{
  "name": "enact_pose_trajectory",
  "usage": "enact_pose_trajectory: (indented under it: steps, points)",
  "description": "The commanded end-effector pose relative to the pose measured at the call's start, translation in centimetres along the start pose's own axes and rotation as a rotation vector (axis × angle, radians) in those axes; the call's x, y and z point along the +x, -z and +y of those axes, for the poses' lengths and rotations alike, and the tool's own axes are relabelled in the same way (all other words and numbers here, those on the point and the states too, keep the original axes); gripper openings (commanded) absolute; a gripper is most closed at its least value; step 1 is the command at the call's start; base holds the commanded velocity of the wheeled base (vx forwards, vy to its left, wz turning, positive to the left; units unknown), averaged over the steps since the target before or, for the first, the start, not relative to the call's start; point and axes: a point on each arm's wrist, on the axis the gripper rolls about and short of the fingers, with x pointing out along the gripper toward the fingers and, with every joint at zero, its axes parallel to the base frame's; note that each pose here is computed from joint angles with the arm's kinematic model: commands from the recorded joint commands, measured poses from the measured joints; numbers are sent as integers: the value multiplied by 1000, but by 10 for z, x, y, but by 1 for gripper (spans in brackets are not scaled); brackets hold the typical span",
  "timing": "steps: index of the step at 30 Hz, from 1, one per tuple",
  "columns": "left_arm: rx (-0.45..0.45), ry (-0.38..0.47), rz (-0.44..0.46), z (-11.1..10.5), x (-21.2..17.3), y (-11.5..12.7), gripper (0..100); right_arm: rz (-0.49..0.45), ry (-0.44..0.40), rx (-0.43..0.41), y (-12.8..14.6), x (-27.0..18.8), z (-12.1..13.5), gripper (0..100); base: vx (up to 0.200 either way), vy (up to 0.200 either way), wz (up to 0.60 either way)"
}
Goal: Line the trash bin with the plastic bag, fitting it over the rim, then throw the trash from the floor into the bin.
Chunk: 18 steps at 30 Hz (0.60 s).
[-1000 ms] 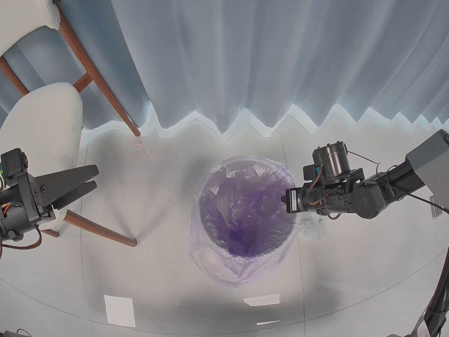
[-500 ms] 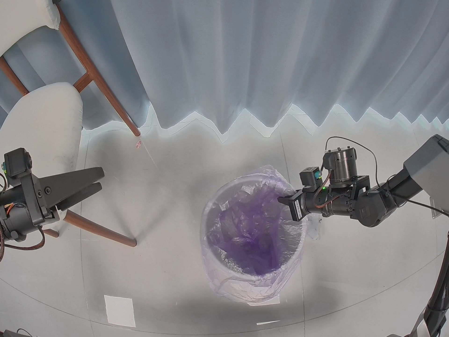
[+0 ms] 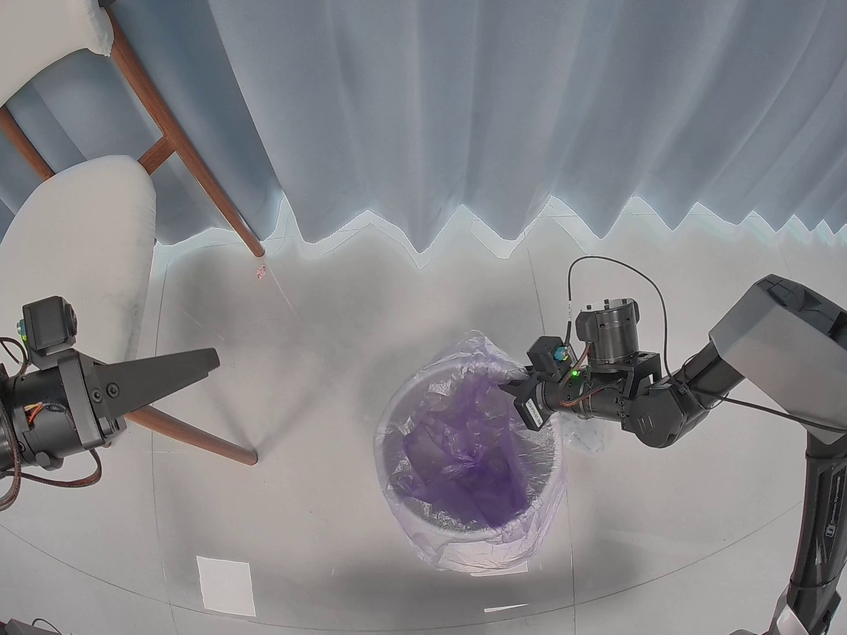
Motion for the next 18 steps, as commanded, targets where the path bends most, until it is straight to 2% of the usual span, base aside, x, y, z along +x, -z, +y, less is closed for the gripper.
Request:
enact_pose_trajectory:
  steps: [1, 2, 3, 7, 8, 12, 15, 18]
  points:
    - [3, -6, 13, 3, 2, 3, 100, 8, -10, 5, 6, 13, 2, 0, 0, 0, 0]
    - [3, -6, 13, 3, 2, 3, 100, -1, -9, 8, 4, 14, 1, 0, 0, 0, 0]
    - [2, -6, 14, 3, 2, 4, 100, -15, -3, 15, 0, 14, -1, 100, 0, 0, 0]
    - [1, -7, 15, 3, 2, 4, 100, -52, 6, 53, -9, 11, -3, 100, 0, 0, 0]
    - [-1, -8, 17, 3, 2, 4, 100, -127, 4, 106, -28, -4, -4, 100, 0, 0, 0]
    - [-45, -33, 55, 6, -1, 12, 100, -187, -9, 177, -47, -37, -5, 100, 0, 0, 0]
    - [-65, -41, 76, 6, 0, 14, 100, -197, -16, 221, -50, -50, -4, 100, 0, 0, 0]
    - [-91, -55, 101, 9, 2, 17, 100, -206, -14, 325, -49, -70, -4, 100, 0, 0, 0]
